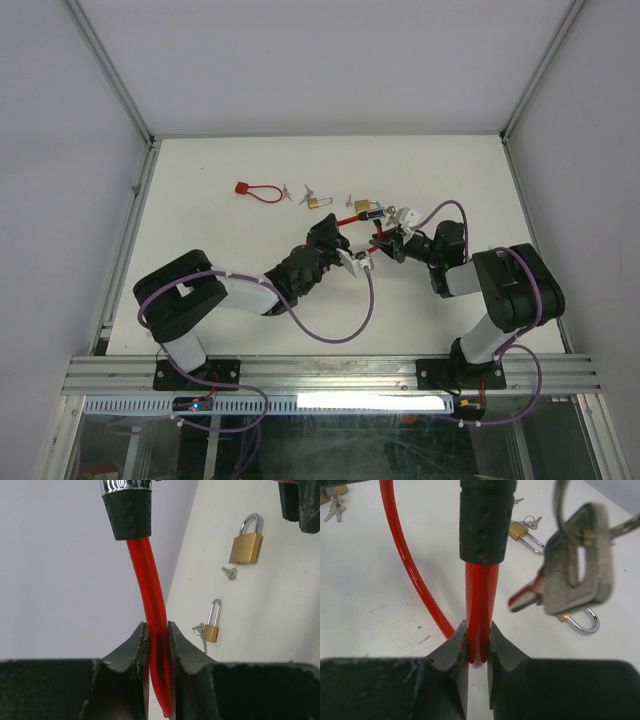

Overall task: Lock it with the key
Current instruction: Lock the lock.

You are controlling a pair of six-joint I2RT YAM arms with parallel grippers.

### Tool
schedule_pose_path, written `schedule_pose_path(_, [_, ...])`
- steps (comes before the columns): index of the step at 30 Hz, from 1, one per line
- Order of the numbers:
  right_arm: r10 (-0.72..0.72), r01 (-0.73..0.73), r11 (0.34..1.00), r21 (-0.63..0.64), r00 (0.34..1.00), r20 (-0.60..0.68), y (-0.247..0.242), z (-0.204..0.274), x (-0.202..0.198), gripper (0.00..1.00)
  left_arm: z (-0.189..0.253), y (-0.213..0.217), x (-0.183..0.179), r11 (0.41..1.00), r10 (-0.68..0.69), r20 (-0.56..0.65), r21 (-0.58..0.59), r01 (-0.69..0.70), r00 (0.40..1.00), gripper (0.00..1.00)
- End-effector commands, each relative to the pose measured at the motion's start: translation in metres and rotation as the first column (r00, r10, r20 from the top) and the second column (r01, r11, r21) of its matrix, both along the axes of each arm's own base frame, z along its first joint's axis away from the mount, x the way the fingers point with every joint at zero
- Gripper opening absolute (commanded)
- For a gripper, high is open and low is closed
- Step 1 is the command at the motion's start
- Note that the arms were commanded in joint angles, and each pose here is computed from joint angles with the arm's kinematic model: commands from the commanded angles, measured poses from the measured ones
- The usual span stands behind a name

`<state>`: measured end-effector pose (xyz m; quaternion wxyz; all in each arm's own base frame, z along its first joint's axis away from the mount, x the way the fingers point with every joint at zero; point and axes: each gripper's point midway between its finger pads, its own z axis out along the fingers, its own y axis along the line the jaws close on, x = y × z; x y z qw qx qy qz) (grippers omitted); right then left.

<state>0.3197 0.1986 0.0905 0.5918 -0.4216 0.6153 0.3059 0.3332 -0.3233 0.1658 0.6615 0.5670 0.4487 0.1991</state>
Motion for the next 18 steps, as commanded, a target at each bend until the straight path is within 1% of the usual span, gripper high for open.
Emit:
schedule_pose_path(1, [0.000, -0.004, 1.000, 0.012, 0.959, 0.285, -0.003, 0.054, 0.014, 0.00, -0.020, -0.012, -0.022, 0.992, -0.073, 0.010, 0.105, 0.072, 0.997, 0.00])
schedule_pose_path(4, [0.004, 0.002, 1.000, -0.019, 0.960, 0.282, -0.006, 0.054, 0.013, 0.03, -0.024, -0.011, -0.023, 0.991, -0.061, 0.010, 0.118, 0.059, 0.998, 0.00])
schedule_pose_path(7, [0.015, -0.002, 0.999, -0.046, 0.961, 0.277, -0.008, 0.053, 0.010, 0.10, -0.025, -0.011, -0.021, 0.991, -0.045, 0.010, 0.124, 0.044, 0.999, 0.00])
schedule_pose_path(15, [0.034, -0.011, 0.996, -0.088, 0.965, 0.259, -0.014, 0.046, 0.005, 0.24, -0.029, -0.009, -0.016, 0.991, -0.012, 0.011, 0.132, 0.011, 1.000, 0.00])
schedule_pose_path(18, [0.033, -0.006, 0.995, -0.104, 0.965, 0.260, -0.017, 0.042, 0.005, 0.26, -0.029, -0.009, -0.015, 0.992, -0.003, 0.009, 0.130, 0.002, 1.000, 0.00])
